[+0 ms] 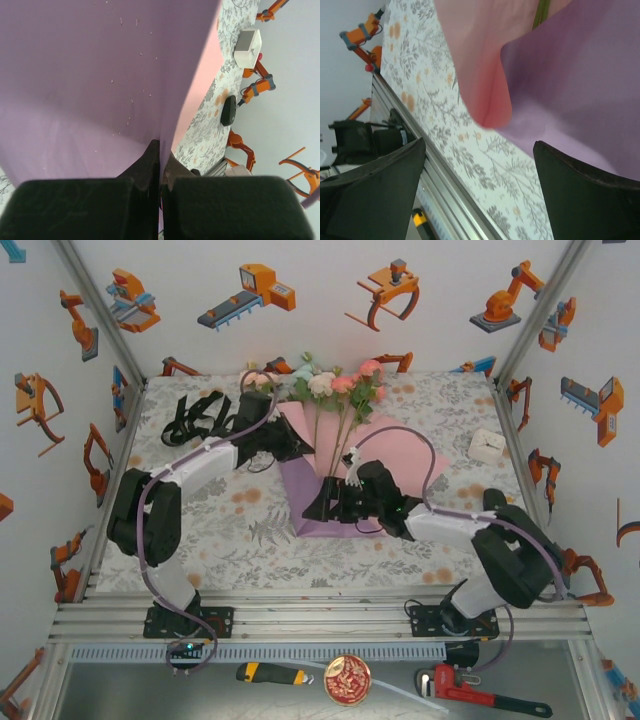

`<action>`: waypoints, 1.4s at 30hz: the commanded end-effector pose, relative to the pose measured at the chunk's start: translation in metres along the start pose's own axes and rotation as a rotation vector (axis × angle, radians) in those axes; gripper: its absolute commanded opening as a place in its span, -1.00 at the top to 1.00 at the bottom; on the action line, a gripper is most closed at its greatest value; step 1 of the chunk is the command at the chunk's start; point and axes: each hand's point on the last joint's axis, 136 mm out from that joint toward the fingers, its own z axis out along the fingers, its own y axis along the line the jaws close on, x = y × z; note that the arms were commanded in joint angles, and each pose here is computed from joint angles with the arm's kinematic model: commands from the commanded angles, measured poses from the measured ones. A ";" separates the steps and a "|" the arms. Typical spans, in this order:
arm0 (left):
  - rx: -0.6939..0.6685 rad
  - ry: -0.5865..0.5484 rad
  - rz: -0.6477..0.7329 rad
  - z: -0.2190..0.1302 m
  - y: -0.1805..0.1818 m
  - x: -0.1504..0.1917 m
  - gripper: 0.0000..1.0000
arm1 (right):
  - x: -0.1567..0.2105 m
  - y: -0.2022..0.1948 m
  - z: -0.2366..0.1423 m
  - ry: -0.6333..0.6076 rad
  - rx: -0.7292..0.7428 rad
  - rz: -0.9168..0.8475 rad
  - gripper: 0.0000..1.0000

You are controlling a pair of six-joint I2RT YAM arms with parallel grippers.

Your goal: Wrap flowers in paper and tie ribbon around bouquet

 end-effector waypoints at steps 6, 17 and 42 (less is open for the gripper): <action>0.049 -0.021 0.041 -0.001 -0.023 -0.012 0.58 | -0.018 -0.019 0.023 -0.068 0.063 0.104 0.67; -0.143 -0.263 0.181 -0.068 0.009 -0.074 -0.21 | 0.001 -0.060 0.021 -0.021 0.237 0.092 0.65; -0.264 -0.083 0.087 0.037 0.108 -0.081 0.56 | -0.028 0.004 -0.079 -0.136 0.330 -0.133 0.03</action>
